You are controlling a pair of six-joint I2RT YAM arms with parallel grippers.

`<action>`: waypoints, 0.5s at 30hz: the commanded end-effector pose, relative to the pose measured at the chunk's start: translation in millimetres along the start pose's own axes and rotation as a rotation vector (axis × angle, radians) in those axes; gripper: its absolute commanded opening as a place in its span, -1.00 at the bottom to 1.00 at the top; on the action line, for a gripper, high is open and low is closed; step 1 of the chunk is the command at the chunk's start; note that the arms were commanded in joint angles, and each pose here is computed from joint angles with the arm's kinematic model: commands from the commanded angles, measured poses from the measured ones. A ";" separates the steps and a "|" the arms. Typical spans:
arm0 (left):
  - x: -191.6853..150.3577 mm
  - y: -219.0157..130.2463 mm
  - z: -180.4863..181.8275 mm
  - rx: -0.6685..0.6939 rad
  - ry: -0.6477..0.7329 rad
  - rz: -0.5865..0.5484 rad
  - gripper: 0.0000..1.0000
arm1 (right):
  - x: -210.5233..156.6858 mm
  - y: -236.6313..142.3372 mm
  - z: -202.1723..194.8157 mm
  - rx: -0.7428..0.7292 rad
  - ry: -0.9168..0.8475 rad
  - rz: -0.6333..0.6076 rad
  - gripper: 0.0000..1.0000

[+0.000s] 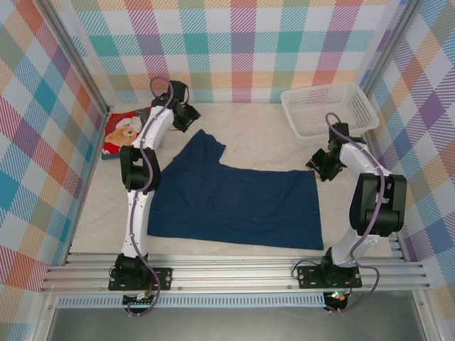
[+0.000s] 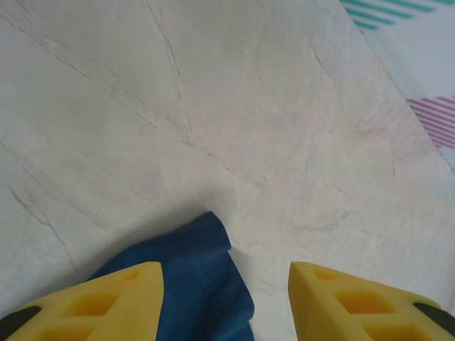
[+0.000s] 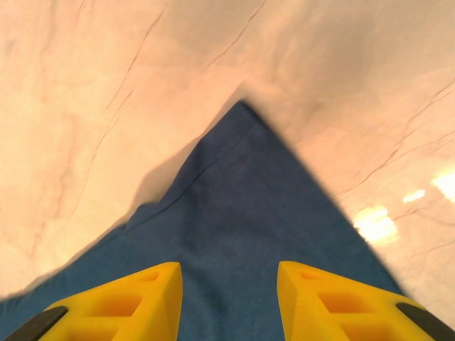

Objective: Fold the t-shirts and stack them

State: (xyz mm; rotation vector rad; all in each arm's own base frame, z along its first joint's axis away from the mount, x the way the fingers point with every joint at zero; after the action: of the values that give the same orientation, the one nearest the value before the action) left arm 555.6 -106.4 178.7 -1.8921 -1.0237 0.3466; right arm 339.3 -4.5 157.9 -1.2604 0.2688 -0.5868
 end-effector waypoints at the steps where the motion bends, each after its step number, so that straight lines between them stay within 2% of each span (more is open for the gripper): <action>1: -0.4 22.8 16.7 0.064 0.010 0.027 0.03 | 10.4 12.3 -7.6 -0.006 0.041 -0.010 -0.19; 5: -2.4 36.6 13.2 0.026 0.054 0.026 0.07 | 24.1 27.9 -6.7 0.033 0.029 -0.003 -0.19; 15: -9.9 39.8 8.5 0.022 0.097 0.026 0.11 | 33.7 50.5 -7.7 -0.017 0.018 0.029 -0.20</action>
State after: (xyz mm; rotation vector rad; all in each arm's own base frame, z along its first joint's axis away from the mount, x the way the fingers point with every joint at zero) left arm 563.0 -111.8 126.7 -1.8647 -0.9323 0.3386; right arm 370.2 -19.5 113.8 -1.2569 0.3235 -0.5835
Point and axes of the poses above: each hand's point on the last joint's axis, 136 mm out from that joint toward the fingers, its own y axis out along the fingers, its own z axis along the line the jaws close on, x = y × z, the point moved 9 cm from there along -y, back along the fingers, and after that the axes turned 10 degrees about -y, right-handed, at the moved point
